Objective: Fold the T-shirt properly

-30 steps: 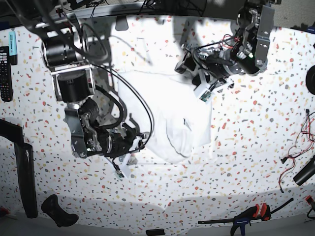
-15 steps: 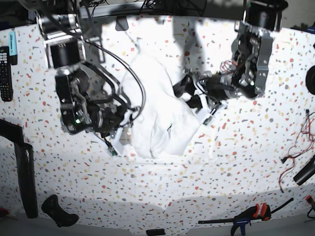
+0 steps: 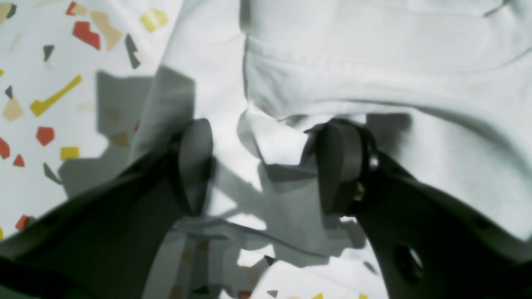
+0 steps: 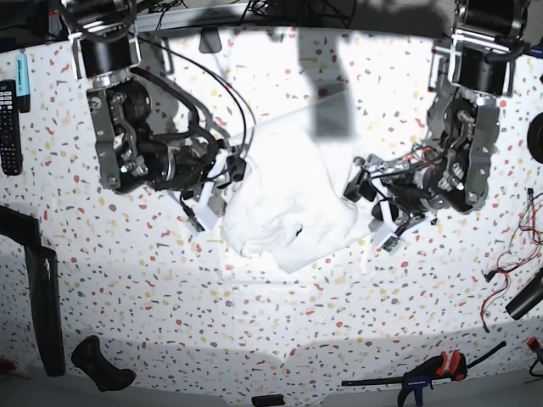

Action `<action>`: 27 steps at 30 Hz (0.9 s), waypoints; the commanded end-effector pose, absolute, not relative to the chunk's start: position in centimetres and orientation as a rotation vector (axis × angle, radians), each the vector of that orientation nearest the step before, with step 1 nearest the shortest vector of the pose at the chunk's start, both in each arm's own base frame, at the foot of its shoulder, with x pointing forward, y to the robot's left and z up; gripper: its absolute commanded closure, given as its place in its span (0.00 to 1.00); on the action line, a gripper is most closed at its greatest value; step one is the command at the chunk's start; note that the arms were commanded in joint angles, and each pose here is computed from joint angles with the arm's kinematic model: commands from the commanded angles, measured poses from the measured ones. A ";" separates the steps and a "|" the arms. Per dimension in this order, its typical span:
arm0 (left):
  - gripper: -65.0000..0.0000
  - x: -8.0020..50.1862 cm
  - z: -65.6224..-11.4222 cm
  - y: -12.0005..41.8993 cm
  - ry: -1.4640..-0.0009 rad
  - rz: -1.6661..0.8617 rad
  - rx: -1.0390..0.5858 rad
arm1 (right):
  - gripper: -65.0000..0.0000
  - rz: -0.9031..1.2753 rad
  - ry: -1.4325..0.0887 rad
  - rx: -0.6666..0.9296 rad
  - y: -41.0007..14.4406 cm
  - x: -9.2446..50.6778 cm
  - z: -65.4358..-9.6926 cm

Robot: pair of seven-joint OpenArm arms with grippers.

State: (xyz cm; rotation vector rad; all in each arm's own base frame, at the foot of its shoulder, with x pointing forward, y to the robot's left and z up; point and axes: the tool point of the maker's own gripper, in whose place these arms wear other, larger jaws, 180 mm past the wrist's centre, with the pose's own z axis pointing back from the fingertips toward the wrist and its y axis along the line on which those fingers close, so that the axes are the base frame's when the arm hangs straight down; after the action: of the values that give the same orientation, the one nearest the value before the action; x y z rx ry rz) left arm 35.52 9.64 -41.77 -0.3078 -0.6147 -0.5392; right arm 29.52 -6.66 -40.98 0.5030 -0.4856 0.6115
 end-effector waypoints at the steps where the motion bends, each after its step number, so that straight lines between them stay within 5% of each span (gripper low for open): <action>1: 0.41 36.4 -41.2 10.8 -0.624 -0.525 -0.264 | 0.65 0.641 -0.460 0.499 -6.3 28.9 -41.0; 9: 0.41 36.9 -40.8 10.8 -0.645 -0.527 -0.263 | 0.65 0.698 -0.496 0.557 -1.0 27.5 -38.7; 27: 0.41 43.9 -32.0 9.6 -0.830 -0.536 -0.299 | 0.65 0.736 -0.628 0.432 -1.6 31.1 -34.6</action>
State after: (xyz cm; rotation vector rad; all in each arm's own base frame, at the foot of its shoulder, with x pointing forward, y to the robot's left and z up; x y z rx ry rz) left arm 42.57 9.63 -34.26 -0.2958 -0.7621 -0.5324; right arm 30.19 -1.97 -36.02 0.4228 -0.5784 0.7273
